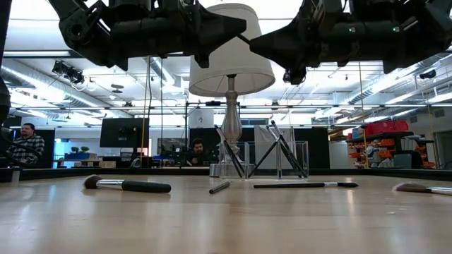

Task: Put items in baskets/containers
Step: Put the black eyeshadow brush into the transparent organizer

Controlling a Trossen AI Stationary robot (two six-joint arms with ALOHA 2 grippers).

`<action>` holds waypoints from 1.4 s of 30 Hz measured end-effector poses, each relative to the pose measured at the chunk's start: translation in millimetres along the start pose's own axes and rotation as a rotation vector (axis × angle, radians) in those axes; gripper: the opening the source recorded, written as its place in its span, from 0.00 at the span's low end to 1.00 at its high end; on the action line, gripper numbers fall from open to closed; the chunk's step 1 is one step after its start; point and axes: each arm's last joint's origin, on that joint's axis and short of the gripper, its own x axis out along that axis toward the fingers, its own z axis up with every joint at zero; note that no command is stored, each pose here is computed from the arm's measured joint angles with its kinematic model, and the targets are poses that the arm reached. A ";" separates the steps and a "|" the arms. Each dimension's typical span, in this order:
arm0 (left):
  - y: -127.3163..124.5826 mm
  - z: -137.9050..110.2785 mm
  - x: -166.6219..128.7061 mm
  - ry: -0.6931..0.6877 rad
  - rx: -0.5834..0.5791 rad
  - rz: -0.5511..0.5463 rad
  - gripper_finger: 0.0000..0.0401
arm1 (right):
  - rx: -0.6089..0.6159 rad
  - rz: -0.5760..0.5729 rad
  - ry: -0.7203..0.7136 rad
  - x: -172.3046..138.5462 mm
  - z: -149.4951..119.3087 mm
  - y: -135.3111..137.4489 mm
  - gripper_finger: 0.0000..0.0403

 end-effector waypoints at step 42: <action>99.8 -60.8 50.6 0.447 -0.045 0.468 0.10 | -0.145 -0.235 0.292 -79.4 51.2 -16.8 0.28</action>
